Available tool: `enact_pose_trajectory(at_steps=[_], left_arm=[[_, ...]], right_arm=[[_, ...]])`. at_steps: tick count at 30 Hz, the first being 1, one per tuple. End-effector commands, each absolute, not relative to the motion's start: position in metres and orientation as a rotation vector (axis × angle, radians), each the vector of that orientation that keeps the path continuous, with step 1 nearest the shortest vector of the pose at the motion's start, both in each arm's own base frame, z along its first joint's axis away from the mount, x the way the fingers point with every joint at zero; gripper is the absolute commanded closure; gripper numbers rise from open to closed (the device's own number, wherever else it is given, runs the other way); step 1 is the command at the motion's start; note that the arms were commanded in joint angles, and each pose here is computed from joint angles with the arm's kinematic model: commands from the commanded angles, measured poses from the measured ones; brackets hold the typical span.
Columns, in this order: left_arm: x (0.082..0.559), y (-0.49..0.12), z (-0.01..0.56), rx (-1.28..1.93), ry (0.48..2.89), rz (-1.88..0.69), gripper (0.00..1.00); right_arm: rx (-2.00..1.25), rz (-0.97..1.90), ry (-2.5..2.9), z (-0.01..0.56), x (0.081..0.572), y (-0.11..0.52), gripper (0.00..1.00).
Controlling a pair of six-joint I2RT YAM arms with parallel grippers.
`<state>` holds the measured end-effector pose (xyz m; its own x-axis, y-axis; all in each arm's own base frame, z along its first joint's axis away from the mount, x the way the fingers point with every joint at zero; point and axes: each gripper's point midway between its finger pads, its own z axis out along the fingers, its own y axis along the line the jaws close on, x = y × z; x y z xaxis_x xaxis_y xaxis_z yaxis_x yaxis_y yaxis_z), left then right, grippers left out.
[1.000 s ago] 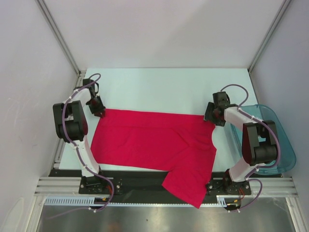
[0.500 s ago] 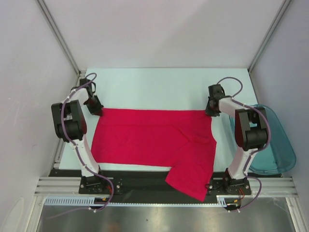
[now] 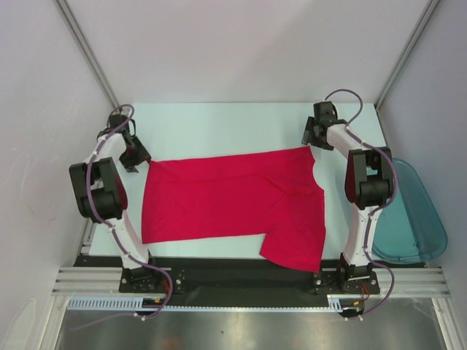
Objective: Fold and stack the t-shirts
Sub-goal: Fold the tshirt
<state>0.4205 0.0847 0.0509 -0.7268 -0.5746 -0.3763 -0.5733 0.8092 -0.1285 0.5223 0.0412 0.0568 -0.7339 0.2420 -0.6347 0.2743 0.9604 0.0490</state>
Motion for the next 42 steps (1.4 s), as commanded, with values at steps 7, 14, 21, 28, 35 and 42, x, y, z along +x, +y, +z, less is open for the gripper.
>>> enact_pose_trajectory(at_steps=[7, 14, 21, 28, 35, 42], left_arm=[[0.38, 0.074, 0.075, -0.985, 2.508, -0.167, 0.69], [0.381, 0.051, 0.046, -0.915, 2.554, -0.341, 0.66], [0.381, 0.053, 0.035, -0.925, 2.565, -0.324, 0.62], [0.379, 0.058, 0.023, -0.951, 2.597, -0.283, 0.68], [0.377, 0.06, 0.017, -0.966, 2.614, -0.261, 0.76], [0.382, 0.064, 0.029, -0.946, 2.581, -0.246, 0.94]], right_arm=[[0.394, 0.005, 2.347, 0.137, 0.44, 0.028, 0.28], [0.366, 0.203, 2.317, 0.143, 0.39, 0.053, 0.3], [0.35, 0.238, 2.324, 0.142, 0.372, 0.059, 0.31], [0.369, 0.237, 2.335, 0.136, 0.37, 0.06, 0.31], [0.396, 0.314, 2.35, 0.13, 0.375, 0.071, 0.31], [0.419, 0.39, 2.422, 0.101, 0.372, 0.083, 0.53]])
